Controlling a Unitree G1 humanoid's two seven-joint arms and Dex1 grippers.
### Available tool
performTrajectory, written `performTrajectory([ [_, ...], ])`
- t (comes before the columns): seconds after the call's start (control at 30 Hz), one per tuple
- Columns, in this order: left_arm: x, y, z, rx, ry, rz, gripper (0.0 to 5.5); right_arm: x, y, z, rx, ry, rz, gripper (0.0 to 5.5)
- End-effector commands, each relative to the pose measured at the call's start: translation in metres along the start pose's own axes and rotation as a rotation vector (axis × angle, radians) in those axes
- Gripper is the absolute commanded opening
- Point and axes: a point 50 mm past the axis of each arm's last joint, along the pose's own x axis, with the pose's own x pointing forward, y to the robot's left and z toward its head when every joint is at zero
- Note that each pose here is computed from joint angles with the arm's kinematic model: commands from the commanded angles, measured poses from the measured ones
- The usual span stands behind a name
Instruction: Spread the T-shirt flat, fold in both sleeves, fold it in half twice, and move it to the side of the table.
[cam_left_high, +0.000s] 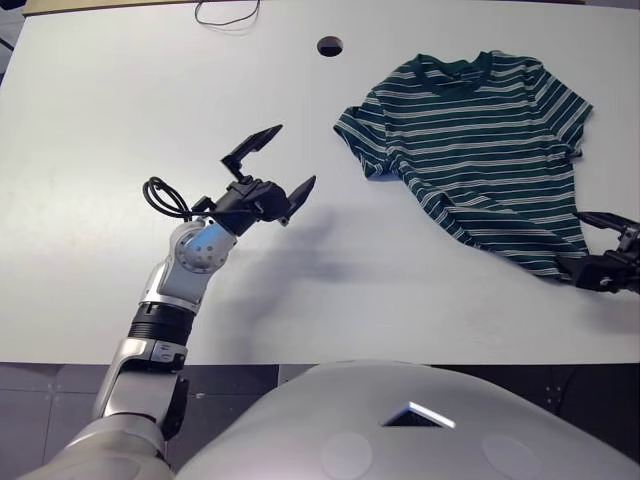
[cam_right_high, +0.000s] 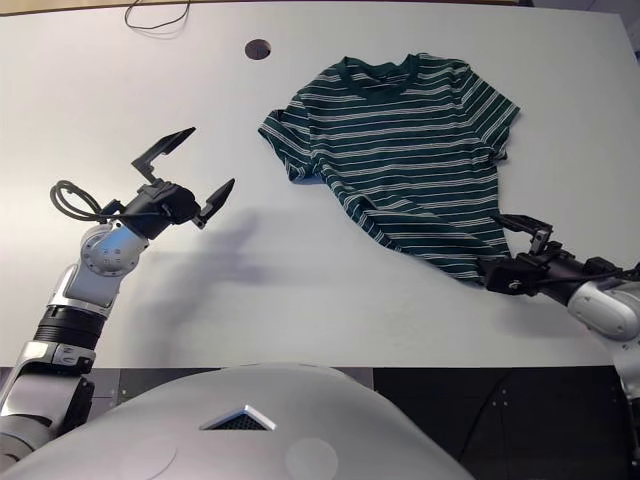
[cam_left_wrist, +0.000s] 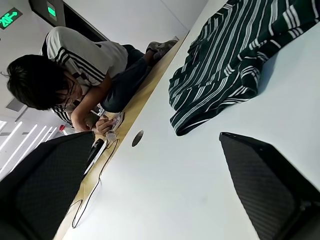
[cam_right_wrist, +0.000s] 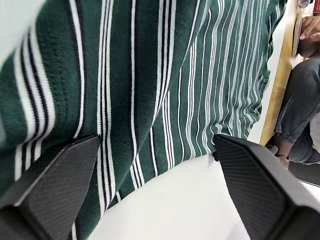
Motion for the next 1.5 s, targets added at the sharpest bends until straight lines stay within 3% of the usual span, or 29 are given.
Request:
performTrajectory([
  [0.03,-0.001,-0.006,0.005,0.015,-0.033,-0.064,4.65,0.022,-0.005,-0.015,0.001,0.084,0.009,4.19],
  [0.37,0.029,-0.057,0.042,-0.010,-0.243,-0.298,4.65,0.047,-0.021,0.018,-0.023,-0.104,-0.052,4.19],
  [0.6,0.077,-0.075,0.073,0.207,-0.357,-0.398,4.65,0.017,-0.062,0.021,-0.083,-0.089,-0.230,4.19],
  [0.73,0.101,-0.104,0.094,0.272,-0.403,-0.489,4.65,0.020,-0.074,0.026,-0.097,-0.096,-0.260,4.19],
  [0.93,0.102,-0.133,0.083,0.489,-0.365,-0.714,4.65,0.030,-0.078,0.033,-0.103,-0.117,-0.270,4.19],
  [1.13,0.129,-0.134,0.079,0.530,-0.301,-0.624,4.65,0.036,-0.080,0.034,-0.097,-0.120,-0.285,4.19],
  [1.27,0.129,-0.132,0.075,0.496,-0.300,-0.557,4.65,0.037,-0.081,0.027,-0.087,-0.095,-0.288,4.19],
  [1.4,0.109,-0.132,0.068,0.467,-0.337,-0.555,4.65,0.037,-0.081,0.005,-0.045,-0.014,-0.283,4.19],
  [1.5,0.095,-0.112,0.064,0.427,-0.348,-0.452,4.65,0.038,-0.078,-0.012,-0.007,0.047,-0.280,4.19],
])
